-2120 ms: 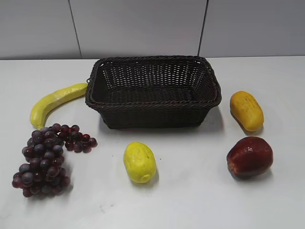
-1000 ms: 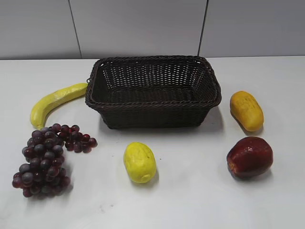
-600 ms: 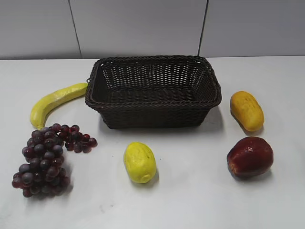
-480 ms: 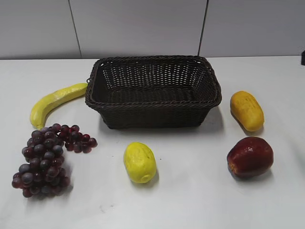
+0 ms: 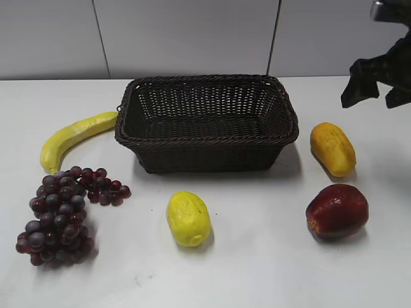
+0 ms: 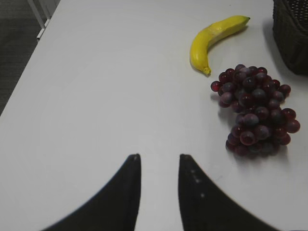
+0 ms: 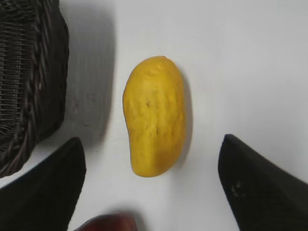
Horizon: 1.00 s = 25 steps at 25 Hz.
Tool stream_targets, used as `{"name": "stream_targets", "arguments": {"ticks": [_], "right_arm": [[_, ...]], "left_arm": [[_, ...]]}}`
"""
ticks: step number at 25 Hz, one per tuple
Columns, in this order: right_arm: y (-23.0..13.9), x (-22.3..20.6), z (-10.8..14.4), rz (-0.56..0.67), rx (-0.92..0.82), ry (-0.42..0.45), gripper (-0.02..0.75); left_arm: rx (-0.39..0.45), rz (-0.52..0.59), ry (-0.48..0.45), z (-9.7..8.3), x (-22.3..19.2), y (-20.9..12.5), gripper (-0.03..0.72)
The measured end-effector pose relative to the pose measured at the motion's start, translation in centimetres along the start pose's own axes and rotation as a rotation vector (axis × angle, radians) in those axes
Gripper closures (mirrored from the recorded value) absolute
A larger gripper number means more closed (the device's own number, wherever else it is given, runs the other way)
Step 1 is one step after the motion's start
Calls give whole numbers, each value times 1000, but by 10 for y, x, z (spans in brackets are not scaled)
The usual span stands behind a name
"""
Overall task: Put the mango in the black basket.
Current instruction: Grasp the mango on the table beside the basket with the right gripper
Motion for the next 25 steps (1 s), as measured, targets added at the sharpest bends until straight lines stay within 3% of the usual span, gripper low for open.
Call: {"name": "stream_targets", "arguments": {"ticks": [10,21,25], "right_arm": [[-10,-76,8,78,121,-25,77],[-22,-119,4,117,134,-37,96],[-25,-123,3,129,133,-36,155]], "left_arm": [[0,0,0,0,0,0,487],[0,0,0,0,0,0,487],[0,0,0,0,0,0,487]]}}
Point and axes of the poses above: a point on each arm's last joint axis where the gripper is mounted, x pointing back along that axis away from the gripper, z along the wrist's bending axis when the last joint is at zero, y = z × x, the point moved 1 cm from there along -x, pointing out along that axis toward the gripper
